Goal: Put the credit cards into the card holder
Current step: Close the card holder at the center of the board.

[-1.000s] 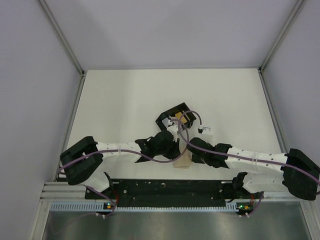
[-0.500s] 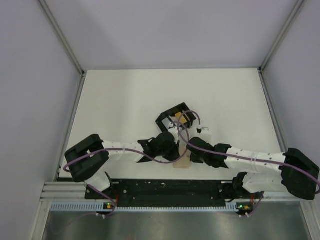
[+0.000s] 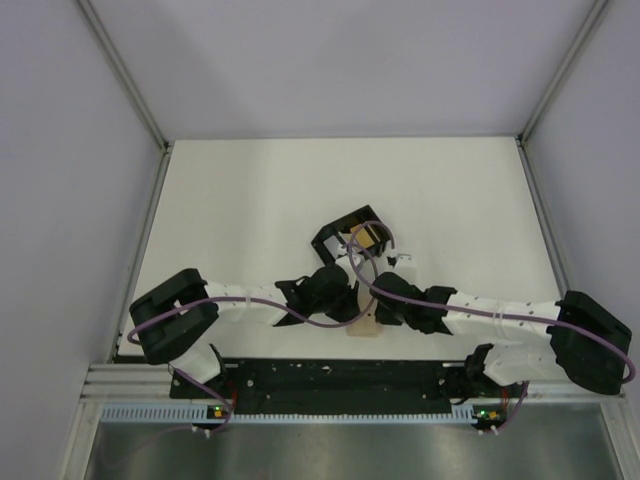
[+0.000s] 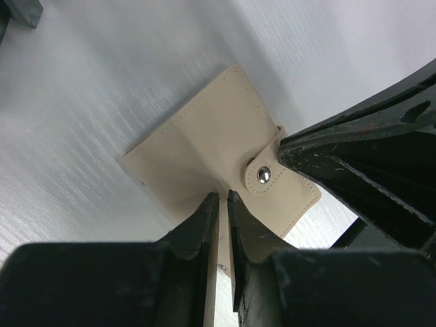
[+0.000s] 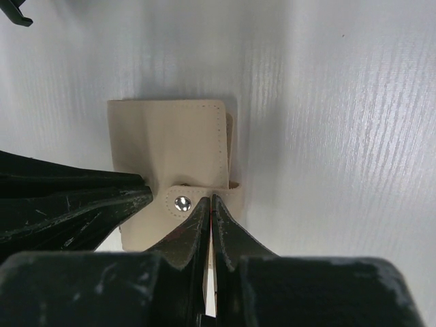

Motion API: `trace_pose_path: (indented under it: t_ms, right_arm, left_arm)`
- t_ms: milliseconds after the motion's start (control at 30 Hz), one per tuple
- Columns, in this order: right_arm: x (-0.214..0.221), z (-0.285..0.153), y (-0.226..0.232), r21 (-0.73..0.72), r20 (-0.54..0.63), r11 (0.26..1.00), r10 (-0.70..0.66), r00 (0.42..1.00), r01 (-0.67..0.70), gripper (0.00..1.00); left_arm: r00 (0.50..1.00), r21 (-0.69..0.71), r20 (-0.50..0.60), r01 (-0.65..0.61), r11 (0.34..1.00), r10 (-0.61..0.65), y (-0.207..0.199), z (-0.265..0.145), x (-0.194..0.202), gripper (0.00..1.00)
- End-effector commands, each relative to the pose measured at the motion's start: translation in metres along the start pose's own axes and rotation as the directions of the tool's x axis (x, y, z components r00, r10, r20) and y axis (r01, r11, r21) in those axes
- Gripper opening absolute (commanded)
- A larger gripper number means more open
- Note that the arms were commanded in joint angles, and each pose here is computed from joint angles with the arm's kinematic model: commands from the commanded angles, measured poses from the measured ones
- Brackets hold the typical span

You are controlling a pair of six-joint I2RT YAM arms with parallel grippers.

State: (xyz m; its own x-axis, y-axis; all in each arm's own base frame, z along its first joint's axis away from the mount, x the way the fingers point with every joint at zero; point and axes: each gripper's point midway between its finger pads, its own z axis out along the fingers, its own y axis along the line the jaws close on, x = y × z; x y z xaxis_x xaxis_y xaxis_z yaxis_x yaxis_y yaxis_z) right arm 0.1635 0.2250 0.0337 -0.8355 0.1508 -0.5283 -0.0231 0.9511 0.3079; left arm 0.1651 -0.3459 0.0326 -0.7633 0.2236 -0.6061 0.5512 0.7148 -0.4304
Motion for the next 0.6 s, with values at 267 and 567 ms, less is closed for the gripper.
trace_pose_path:
  t_ms: [267,567]
  right_arm:
    - [-0.022,-0.008,0.033,-0.117,0.042,0.993,0.030,0.999,-0.025,0.02]
    - [-0.013,-0.014,0.031,-0.128,0.023,0.992,0.025,0.999,-0.022,0.02]
  left_arm:
    - [1.000,0.014,-0.015,0.014,1.000,-0.014,-0.001,0.002,0.007,0.14]
    - [1.000,0.007,-0.012,0.017,1.000,-0.017,0.000,0.003,0.006,0.13]
